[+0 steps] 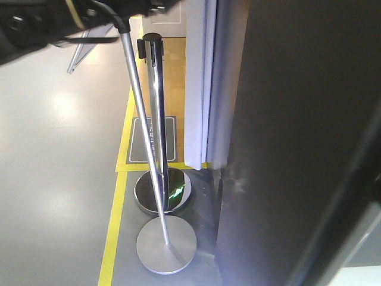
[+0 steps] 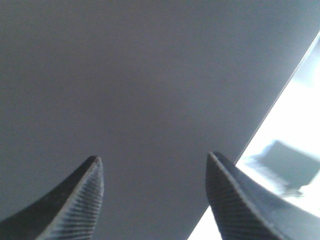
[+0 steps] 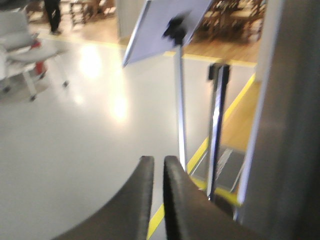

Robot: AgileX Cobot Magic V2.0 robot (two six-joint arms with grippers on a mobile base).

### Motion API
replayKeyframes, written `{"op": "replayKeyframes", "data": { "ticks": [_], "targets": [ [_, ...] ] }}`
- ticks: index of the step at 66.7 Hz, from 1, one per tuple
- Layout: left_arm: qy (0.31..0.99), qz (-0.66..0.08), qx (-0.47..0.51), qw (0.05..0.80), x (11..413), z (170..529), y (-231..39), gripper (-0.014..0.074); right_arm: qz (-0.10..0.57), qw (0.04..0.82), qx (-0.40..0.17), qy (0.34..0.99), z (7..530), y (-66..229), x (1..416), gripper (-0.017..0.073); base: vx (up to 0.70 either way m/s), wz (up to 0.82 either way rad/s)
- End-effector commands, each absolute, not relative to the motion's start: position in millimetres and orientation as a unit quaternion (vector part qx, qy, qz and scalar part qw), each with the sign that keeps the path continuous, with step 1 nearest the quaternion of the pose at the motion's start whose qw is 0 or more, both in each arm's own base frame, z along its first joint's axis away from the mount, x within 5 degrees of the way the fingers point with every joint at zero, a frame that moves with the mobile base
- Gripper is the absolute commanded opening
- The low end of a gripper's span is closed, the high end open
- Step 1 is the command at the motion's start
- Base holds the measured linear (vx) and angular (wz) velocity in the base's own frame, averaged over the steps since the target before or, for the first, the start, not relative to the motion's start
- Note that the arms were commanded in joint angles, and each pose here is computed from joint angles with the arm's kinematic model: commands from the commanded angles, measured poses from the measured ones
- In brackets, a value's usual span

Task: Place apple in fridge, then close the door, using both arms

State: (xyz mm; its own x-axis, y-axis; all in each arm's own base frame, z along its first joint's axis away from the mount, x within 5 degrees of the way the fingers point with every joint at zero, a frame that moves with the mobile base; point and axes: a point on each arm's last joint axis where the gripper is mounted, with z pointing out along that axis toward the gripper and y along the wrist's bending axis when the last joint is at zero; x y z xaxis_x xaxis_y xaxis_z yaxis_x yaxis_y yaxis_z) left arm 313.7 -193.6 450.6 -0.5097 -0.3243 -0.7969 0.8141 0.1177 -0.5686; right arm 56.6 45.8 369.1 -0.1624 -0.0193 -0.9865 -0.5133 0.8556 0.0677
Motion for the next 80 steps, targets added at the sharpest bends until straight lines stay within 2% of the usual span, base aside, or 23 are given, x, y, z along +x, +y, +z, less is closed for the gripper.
{"op": "replayKeyframes", "data": {
  "ticks": [1, 13, 18, 23, 33, 44, 57, 80],
  "targets": [
    [0.572, -0.615, 0.21, 0.5, 300.8, 483.2, -170.8, 0.0441, 0.178, 0.679, -0.142, 0.698, 387.0, 39.0, 62.4, 0.0165, 0.0, 0.0],
    [0.598, -0.552, 0.2, 0.545, 310.2, 485.5, -139.5, 0.044, 0.148, 0.708, -0.1, 0.684, 398.3, 31.3, 85.0, 0.0425, 0.0, 0.0],
    [0.607, -0.527, 0.194, 0.562, 312.9, 486.8, -126.7, 0.044, 0.134, 0.718, -0.083, 0.678, 407.5, 28.1, 99.0, 0.0501, 0.0, 0.0],
    [0.616, -0.499, 0.188, 0.579, 314.9, 488.3, -114.2, 0.044, 0.119, 0.73, -0.066, 0.67, 419.9, 24.9, 114.7, 0.0538, 0.0, 0.0],
    [0.644, -0.426, 0.174, 0.612, 319.9, 488.7, -86.8, 0.0425, 0.093, 0.75, -0.032, 0.655, 444.7, 19.4, 151.9, 0.0535, 0.0, 0.0],
    [0.686, -0.351, 0.165, 0.616, 324.2, 482.2, -61.1, 0.039, 0.069, 0.755, -0.001, 0.652, 454.9, 15.0, 198.0, 0.0515, 0.0, 0.0],
    [0.689, -0.345, 0.16, 0.617, 324.9, 481.7, -50.2, 0.0355, 0.052, 0.752, 0.033, 0.656, 450.4, 11.1, 242.1, 0.0514, 0.0, 0.0],
    [0.689, -0.344, 0.159, 0.618, 325.1, 481.8, -50.0, 0.0355, 0.029, 0.745, 0.09, 0.661, 428.5, 2.9, 280.7, 0.0514, 0.0, 0.0]
  ]
}}
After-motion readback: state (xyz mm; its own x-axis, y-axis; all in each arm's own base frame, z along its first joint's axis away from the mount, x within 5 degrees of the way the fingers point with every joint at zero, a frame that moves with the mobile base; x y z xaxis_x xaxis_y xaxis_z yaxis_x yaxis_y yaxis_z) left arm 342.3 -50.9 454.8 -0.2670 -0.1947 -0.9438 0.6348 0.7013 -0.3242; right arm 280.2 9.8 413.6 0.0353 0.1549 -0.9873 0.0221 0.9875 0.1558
